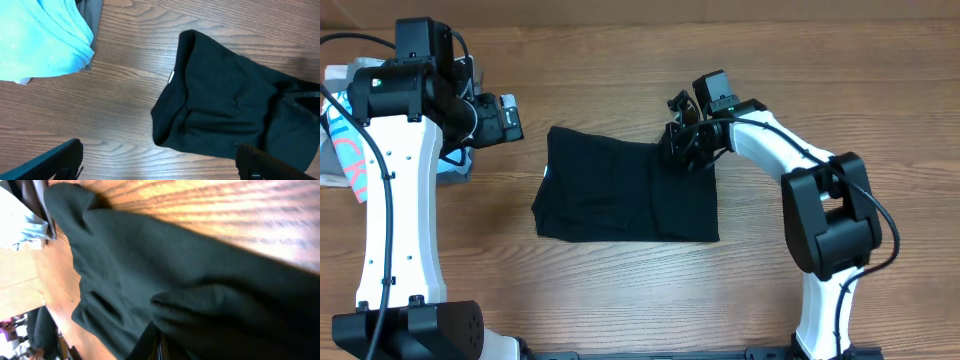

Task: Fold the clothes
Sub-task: 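Lift the right end and fold it leftward over the strip, then press the folded end down and release with the right gripper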

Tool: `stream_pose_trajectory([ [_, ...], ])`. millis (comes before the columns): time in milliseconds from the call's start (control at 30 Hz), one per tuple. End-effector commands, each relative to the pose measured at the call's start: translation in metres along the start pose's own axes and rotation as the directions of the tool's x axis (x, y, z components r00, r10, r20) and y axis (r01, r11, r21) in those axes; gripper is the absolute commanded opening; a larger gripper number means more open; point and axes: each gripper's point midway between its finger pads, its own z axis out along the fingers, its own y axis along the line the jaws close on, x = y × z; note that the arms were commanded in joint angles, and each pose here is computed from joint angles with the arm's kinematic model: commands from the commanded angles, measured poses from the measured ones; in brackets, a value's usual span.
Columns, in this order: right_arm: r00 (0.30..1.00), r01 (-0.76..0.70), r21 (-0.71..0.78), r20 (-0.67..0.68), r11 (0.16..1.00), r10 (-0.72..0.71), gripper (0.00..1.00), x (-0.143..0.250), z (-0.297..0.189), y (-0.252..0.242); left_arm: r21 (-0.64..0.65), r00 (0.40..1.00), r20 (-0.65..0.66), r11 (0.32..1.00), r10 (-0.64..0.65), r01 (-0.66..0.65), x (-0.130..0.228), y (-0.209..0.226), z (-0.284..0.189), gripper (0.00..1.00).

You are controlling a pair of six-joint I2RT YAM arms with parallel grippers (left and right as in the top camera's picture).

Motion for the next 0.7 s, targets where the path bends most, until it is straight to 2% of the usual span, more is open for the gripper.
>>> stream_pose_trajectory([
  [0,1.0,-0.015,-0.05,-0.013,0.999,0.015,0.11,-0.005,0.004,-0.007,0.014,1.0,0.004,0.999,0.029,-0.029,-0.001,-0.005,-0.002,1.0],
  [133,0.998,-0.06,-0.033,-0.016,0.998,0.059,0.11,-0.007,0.011,-0.032,0.013,1.0,-0.001,0.999,0.029,-0.029,0.001,-0.004,-0.002,1.0],
  [200,0.997,-0.075,-0.029,-0.013,0.997,0.075,0.05,-0.009,0.012,-0.042,0.014,1.0,-0.002,0.999,0.029,-0.029,0.001,-0.004,-0.002,1.0],
  [333,0.996,-0.086,-0.075,0.0,0.994,0.086,0.04,-0.015,0.0,-0.04,0.014,1.0,-0.001,0.999,0.029,-0.029,0.001,-0.005,-0.002,1.0],
  [533,0.998,-0.011,-0.229,0.063,0.973,0.027,0.14,-0.031,-0.05,0.005,0.013,1.0,-0.001,0.999,0.029,-0.029,0.001,-0.004,-0.002,1.0],
  [667,0.998,0.029,-0.346,0.067,0.938,-0.006,0.31,-0.025,-0.087,0.044,0.013,1.0,0.0,0.999,0.029,-0.029,0.0,-0.004,-0.002,1.0],
])
